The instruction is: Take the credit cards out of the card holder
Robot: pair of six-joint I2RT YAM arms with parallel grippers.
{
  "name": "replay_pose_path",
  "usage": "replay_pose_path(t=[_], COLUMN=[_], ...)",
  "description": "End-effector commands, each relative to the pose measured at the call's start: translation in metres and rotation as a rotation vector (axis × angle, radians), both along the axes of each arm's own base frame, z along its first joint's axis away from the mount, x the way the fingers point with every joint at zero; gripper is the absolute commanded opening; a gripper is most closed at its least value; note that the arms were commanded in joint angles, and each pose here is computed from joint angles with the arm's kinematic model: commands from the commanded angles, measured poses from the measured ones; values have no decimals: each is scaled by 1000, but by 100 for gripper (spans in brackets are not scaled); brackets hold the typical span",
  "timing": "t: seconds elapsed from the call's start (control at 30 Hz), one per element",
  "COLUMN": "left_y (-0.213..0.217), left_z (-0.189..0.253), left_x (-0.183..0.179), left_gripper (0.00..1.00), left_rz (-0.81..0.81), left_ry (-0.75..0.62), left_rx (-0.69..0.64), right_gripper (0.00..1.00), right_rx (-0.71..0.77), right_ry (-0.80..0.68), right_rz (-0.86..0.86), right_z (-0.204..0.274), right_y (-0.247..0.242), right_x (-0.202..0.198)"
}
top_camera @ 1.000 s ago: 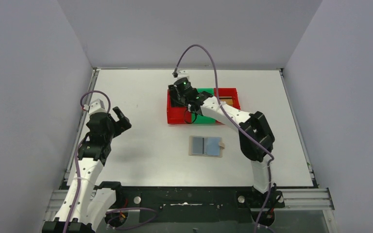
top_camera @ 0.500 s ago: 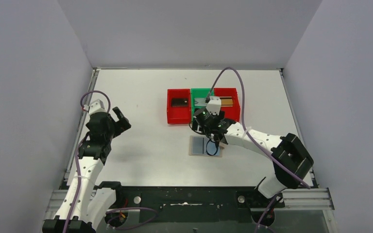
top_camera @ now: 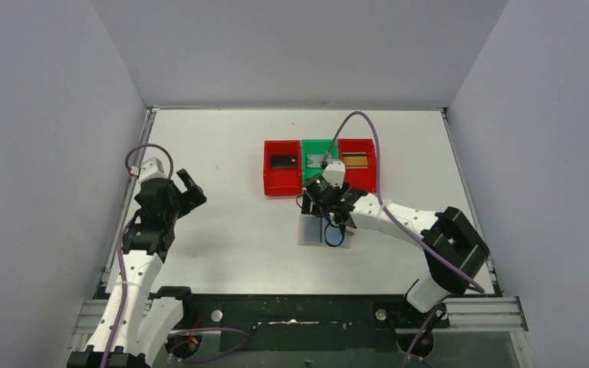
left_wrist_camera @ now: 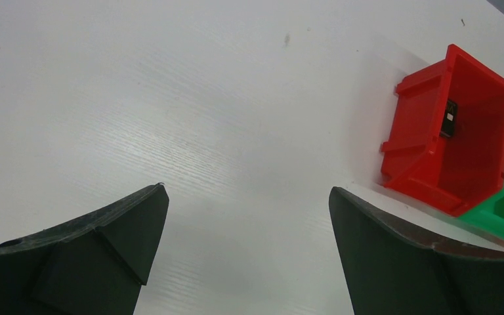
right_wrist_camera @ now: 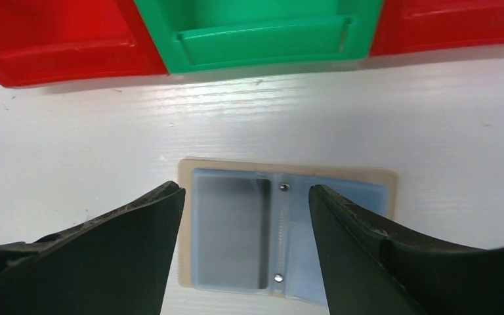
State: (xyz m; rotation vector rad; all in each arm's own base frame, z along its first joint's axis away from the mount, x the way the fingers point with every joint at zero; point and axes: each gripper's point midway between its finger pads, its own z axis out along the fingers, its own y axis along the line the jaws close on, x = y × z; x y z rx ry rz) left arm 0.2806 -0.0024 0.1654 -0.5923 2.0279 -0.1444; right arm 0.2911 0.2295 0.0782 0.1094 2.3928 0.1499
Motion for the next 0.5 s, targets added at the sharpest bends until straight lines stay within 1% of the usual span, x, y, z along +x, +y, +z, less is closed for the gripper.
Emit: replay_pose_path(t=[0.0, 0.07, 0.2, 0.27, 0.37, 0.47], left_y=[-4, -7, -12, -12, -12, -12], left_z=[24, 27, 32, 33, 34, 32], left_x=[6, 6, 5, 4, 4, 4], left_gripper=[97, 97, 97, 97, 97, 97], left_rz=[-18, -34, -58, -59, -59, -60], left_ry=[-80, -90, -108, -116, -124, -119], left_rx=[-25, -32, -45, -47, -44, -44], right_gripper=[70, 70, 68, 68, 70, 65], right_rx=[-50, -81, -94, -153, -236, -213], right_ry=[6, 19, 6, -22, -40, -24], right_rz=[24, 3, -47, -73, -68, -45], right_z=[-1, -9, -18, -12, -8, -19], right_y=[29, 32, 36, 36, 38, 40], right_x=[4, 0, -8, -11, -19, -20])
